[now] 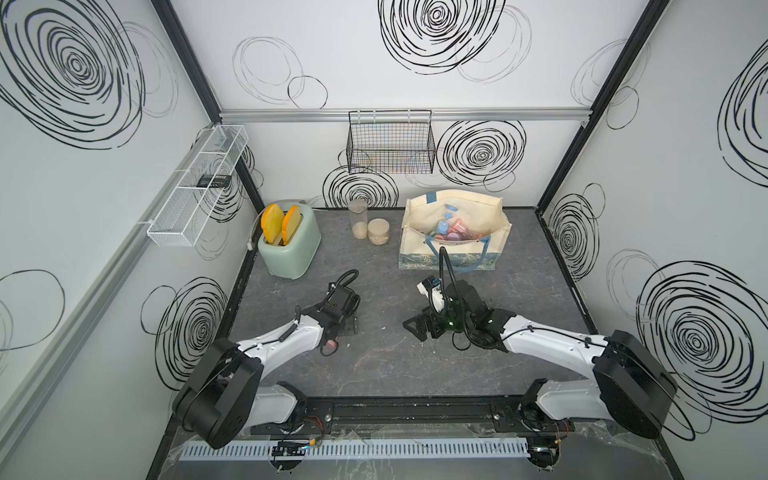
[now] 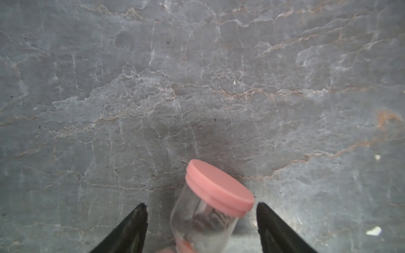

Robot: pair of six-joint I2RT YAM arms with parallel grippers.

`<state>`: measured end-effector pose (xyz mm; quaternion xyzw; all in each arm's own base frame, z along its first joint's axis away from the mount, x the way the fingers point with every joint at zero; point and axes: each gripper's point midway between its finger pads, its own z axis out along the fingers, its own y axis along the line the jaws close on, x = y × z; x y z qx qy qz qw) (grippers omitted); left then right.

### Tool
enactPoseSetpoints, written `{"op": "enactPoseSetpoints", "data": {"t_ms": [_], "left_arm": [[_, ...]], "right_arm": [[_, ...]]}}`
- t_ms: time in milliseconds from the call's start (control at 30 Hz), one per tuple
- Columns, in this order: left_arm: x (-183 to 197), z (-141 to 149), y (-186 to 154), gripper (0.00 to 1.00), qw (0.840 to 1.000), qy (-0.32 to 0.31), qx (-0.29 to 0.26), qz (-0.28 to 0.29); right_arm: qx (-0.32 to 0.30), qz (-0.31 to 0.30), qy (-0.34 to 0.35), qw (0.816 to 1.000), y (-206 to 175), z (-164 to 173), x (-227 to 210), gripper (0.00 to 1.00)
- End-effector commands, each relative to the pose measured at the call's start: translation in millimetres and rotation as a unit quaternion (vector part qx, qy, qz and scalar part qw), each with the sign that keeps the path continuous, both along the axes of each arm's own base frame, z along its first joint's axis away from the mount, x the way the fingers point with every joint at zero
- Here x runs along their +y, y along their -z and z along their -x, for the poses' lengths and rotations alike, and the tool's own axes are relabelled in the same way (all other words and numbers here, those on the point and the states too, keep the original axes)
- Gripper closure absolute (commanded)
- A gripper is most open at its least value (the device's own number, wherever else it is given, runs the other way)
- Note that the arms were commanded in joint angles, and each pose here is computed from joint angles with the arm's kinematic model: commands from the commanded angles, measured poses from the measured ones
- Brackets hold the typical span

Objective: Put the hourglass into the canvas bag
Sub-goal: Pick up the hourglass from the center of the board.

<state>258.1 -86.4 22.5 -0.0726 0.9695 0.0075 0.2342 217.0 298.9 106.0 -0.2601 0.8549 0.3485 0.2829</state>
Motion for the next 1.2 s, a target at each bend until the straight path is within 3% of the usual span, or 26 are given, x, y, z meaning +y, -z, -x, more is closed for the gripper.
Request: {"op": "enactPoseSetpoints", "data": {"t_ms": [0, 100, 833, 1167], "left_arm": [[0.8, -10.4, -2.6, 0.25, 1.0, -0.014, -0.02, 0.0], [0.0, -12.1, -0.6, 0.34, 1.0, -0.014, -0.018, 0.0], [-4.3, -16.4, -2.6, 0.61, 1.0, -0.013, -0.023, 0.01], [-16.1, -35.7, -39.5, 0.69, 0.997, -0.007, -0.076, 0.018]], "right_arm": [[-0.005, -0.006, 0.002, 1.0, -3.6, -2.4, 3.3, 0.03], [-0.008, -0.003, 0.003, 1.0, -1.7, -2.5, 2.2, 0.03], [-0.015, -0.002, 0.021, 1.0, -7.6, -9.7, -2.0, 0.03], [-0.023, -0.015, 0.058, 0.998, -24.8, -27.5, -18.4, 0.03]]}}
